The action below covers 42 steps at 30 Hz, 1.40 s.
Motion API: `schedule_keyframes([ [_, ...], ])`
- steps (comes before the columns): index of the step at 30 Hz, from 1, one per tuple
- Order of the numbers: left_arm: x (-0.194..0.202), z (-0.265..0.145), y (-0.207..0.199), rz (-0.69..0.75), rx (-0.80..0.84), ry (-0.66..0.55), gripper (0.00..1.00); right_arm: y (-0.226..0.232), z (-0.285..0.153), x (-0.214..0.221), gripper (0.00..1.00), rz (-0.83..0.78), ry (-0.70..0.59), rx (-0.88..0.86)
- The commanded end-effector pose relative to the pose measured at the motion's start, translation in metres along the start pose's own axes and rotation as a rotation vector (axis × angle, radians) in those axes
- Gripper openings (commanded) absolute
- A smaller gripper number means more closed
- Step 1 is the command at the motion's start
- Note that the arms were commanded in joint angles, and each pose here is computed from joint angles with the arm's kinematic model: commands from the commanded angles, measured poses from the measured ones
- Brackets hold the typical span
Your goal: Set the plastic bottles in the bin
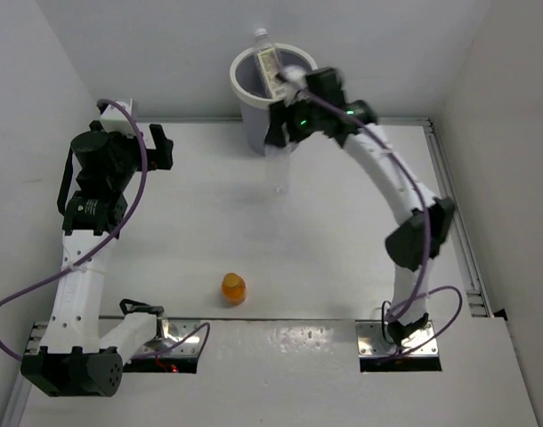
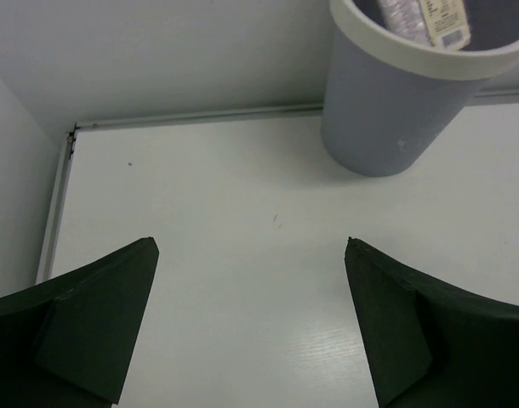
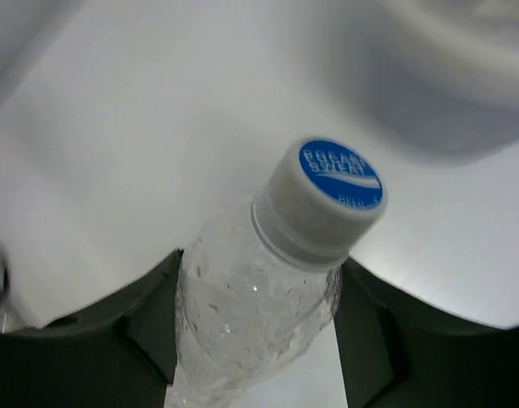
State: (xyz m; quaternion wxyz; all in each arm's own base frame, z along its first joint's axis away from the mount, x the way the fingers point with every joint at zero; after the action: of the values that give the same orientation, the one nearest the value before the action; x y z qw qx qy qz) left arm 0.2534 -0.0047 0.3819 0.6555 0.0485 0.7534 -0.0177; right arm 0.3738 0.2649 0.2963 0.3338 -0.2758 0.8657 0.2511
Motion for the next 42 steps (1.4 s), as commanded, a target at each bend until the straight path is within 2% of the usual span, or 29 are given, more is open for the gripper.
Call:
schedule_keyframes([
  [1,-0.015,0.014,-0.001,-0.006,0.052,-0.089,0.99,-0.046,-0.092,-0.084,0.0,0.044,-0.631,0.109],
  [2,-0.018,0.016,-0.001,-0.015,0.052,-0.092,0.99,-0.044,-0.101,-0.093,0.0,0.037,-0.724,0.116],
  [3,-0.015,0.02,-0.002,-0.016,0.065,-0.08,0.99,-0.053,-0.129,-0.103,0.0,0.029,-0.847,0.153],
  [4,-0.018,0.022,-0.005,-0.024,0.083,-0.082,0.99,-0.052,-0.152,-0.125,0.0,-0.041,-1.06,0.16],
  [6,-0.016,0.026,-0.007,-0.024,0.093,-0.078,0.99,-0.069,-0.167,-0.138,0.0,-0.017,-1.191,0.304],
  [8,-0.012,0.031,-0.01,-0.024,0.104,-0.069,0.99,-0.074,-0.187,-0.155,0.0,-0.008,-1.379,0.377],
  [10,-0.01,0.032,-0.013,-0.032,0.113,-0.069,0.99,-0.088,-0.185,-0.162,0.0,-0.031,-1.472,0.416],
  [11,-0.004,0.037,-0.013,-0.034,0.114,-0.056,0.99,-0.089,-0.194,-0.168,0.0,-0.059,-1.574,0.428],
  [12,-0.006,0.037,-0.016,-0.032,0.122,-0.065,0.99,-0.105,-0.169,-0.169,0.0,-0.063,-1.559,0.452],
  [16,0.003,0.045,-0.014,-0.036,0.111,-0.033,0.99,-0.127,-0.136,-0.173,0.0,-0.196,-1.591,0.513],
  [17,0.003,0.045,-0.013,-0.026,0.097,-0.033,0.99,-0.137,-0.112,-0.169,0.0,-0.212,-1.591,0.518],
  [24,0.001,0.048,-0.006,0.009,0.064,-0.041,0.99,-0.166,-0.074,-0.168,0.0,-0.311,-1.563,0.625],
  [31,0.011,0.052,-0.005,0.015,0.056,-0.014,0.99,-0.174,-0.027,-0.15,0.0,-0.413,-1.44,0.621],
  [37,0.016,0.051,-0.008,0.056,0.107,0.014,0.99,-0.168,0.012,-0.135,0.18,-0.519,-1.351,0.544],
  [41,0.023,0.048,-0.013,0.072,0.178,0.055,0.99,-0.17,0.039,-0.132,0.17,-0.541,-1.289,0.51],
  [42,0.023,0.048,-0.01,0.079,0.169,0.055,0.99,-0.169,0.043,-0.135,0.17,-0.587,-1.29,0.522],
])
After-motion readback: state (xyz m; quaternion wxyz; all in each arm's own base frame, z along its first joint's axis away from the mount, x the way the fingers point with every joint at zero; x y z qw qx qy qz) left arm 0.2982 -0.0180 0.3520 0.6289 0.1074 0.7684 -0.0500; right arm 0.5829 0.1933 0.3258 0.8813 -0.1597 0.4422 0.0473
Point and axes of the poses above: each gripper's point midway between its finger pads, its own z axis out along the fingers, its own y axis along the line the jaws close on, x = y × z, the point moved 9 cm from there along -z, back along the fingers, and after that the axes turned 4 degrees about z, right-handed, at the moved point
